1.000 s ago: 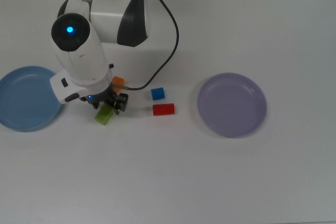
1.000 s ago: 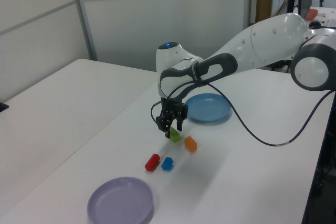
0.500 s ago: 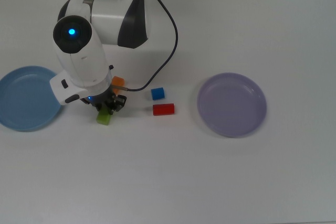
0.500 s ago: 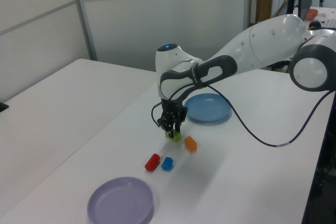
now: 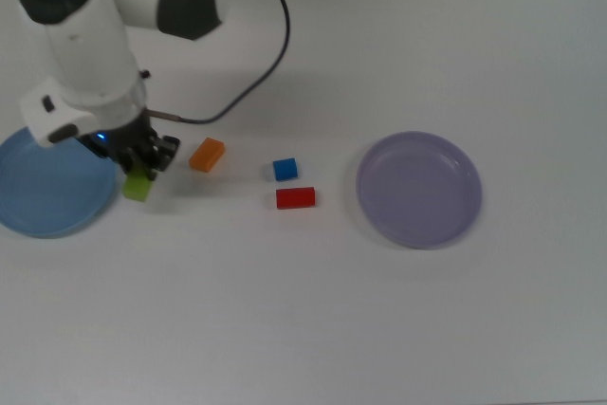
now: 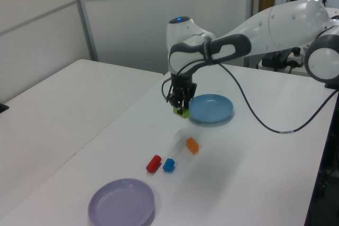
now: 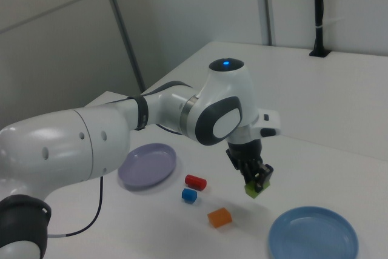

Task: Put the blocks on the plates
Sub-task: 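Carry the green block over the light blue plate and release it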

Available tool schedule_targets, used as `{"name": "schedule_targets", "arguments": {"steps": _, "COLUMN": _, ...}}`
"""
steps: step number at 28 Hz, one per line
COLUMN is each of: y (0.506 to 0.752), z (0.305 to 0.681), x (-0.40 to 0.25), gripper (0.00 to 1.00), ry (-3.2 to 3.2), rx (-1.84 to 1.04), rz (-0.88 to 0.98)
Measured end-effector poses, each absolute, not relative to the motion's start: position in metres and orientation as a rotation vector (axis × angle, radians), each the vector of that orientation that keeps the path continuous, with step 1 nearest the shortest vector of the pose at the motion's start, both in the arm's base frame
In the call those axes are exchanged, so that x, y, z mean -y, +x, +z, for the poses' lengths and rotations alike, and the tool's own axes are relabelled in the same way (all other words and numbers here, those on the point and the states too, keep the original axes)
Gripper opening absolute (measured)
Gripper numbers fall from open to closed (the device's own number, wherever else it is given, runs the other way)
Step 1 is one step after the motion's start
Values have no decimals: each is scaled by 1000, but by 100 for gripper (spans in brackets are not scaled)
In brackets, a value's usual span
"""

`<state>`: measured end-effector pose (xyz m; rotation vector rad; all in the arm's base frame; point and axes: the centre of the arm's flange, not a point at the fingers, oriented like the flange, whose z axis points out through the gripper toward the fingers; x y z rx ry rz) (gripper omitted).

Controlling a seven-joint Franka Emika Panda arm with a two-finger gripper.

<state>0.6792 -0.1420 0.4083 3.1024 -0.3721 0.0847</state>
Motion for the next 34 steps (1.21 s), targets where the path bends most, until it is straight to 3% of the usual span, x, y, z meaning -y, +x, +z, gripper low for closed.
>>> {"name": "schedule_targets", "arguments": {"steps": 14, "y": 647, "z": 386, "x": 252, "gripper": 33, "ry": 3051, "rx": 259, "rz": -3}}
{"name": "schedule_targets", "arguments": {"steps": 27, "y": 643, "z": 334, "x": 257, "gripper": 33, "ry": 3066, "rx": 260, "rz": -125}}
{"name": "schedule_targets", "arguments": {"steps": 32, "y": 644, "z": 333, "x": 258, "gripper": 33, "ry": 3066, "rx": 261, "rz": -125}}
{"name": "schedule_targets", "arguments": {"steps": 34, "y": 643, "z": 334, "x": 260, "gripper": 39, "ry": 3067, "rx": 268, "rz": -122}}
